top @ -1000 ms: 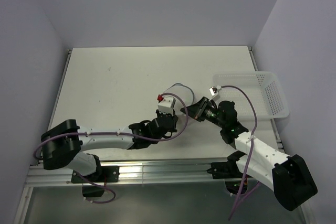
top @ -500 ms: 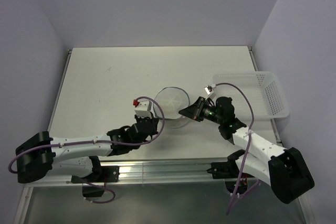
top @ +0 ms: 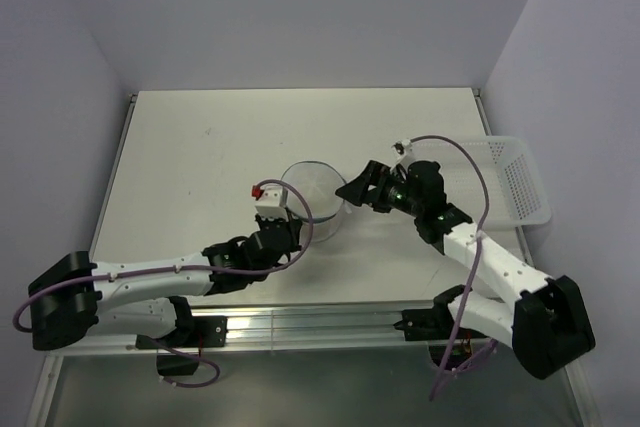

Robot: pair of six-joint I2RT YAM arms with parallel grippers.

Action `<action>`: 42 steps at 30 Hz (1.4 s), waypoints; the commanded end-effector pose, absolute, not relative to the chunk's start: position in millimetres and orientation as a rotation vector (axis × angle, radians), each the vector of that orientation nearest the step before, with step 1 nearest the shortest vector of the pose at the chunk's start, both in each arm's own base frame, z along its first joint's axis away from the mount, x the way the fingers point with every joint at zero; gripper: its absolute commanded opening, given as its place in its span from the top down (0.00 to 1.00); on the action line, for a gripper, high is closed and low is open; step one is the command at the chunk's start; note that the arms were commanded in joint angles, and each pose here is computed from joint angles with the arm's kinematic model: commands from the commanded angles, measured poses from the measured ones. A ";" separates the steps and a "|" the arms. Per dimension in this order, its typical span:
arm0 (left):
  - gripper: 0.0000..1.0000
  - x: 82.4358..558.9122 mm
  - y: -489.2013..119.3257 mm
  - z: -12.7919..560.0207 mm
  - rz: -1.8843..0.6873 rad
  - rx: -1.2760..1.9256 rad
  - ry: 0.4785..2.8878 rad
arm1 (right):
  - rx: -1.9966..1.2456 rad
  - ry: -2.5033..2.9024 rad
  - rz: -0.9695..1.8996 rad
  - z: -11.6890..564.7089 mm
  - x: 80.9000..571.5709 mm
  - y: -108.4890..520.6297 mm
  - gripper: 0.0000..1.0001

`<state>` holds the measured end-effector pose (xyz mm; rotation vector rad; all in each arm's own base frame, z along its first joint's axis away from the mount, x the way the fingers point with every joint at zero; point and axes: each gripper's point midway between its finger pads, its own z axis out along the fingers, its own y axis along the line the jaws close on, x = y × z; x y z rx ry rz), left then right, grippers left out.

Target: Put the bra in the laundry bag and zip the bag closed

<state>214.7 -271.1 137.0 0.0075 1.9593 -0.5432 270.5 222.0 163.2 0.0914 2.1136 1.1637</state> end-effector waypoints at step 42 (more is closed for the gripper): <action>1.00 218.9 -243.1 134.5 -0.659 -0.051 1.973 | 0.137 2.093 1.160 162.0 293.5 210.3 1.00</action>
